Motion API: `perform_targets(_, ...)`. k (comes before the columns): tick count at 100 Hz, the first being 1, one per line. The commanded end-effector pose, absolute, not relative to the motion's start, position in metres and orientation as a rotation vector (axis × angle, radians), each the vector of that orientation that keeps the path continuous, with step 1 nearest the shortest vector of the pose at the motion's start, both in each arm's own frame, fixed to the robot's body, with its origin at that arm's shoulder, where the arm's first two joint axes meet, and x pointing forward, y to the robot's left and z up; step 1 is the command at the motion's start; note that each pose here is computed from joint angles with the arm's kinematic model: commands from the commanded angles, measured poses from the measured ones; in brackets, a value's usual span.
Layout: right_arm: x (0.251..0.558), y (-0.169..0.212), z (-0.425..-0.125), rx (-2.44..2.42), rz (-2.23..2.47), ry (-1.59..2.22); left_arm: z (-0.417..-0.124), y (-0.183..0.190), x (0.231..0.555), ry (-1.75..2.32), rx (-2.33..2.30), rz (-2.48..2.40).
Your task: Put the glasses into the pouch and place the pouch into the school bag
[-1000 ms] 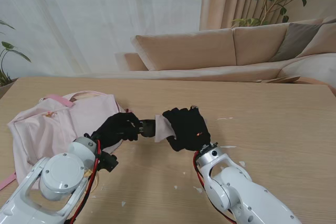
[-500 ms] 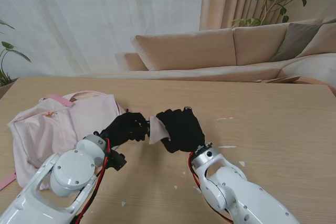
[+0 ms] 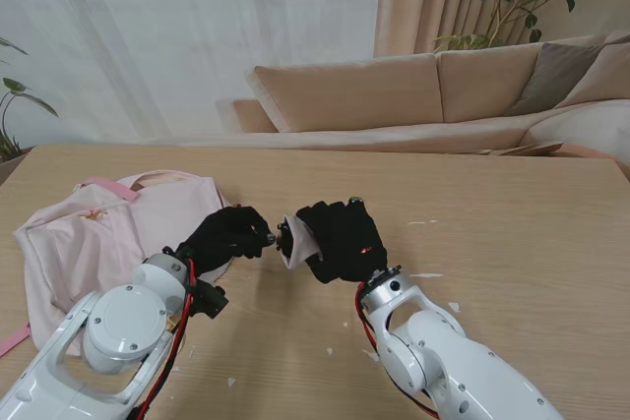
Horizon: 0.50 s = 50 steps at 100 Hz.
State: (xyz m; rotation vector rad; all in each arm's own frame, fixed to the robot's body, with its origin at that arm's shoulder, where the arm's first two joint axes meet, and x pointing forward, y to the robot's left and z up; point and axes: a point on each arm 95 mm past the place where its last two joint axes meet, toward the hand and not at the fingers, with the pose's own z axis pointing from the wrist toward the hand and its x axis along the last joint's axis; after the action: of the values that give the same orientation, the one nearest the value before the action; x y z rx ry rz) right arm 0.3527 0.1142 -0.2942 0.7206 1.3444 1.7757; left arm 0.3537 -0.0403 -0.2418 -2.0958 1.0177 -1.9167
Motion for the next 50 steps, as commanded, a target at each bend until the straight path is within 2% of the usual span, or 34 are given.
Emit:
perform_targets(1,0.3511,0.1174,-0.2951,0.722,1.777,1.356,-0.2402,-0.0467,0.3517,1.051,-2.087,-1.917)
perform_targets(50,0.3500,0.1190,-0.2938,0.713,1.789,1.350,-0.2420,-0.0501,0.3533,1.082,-2.076,-1.884)
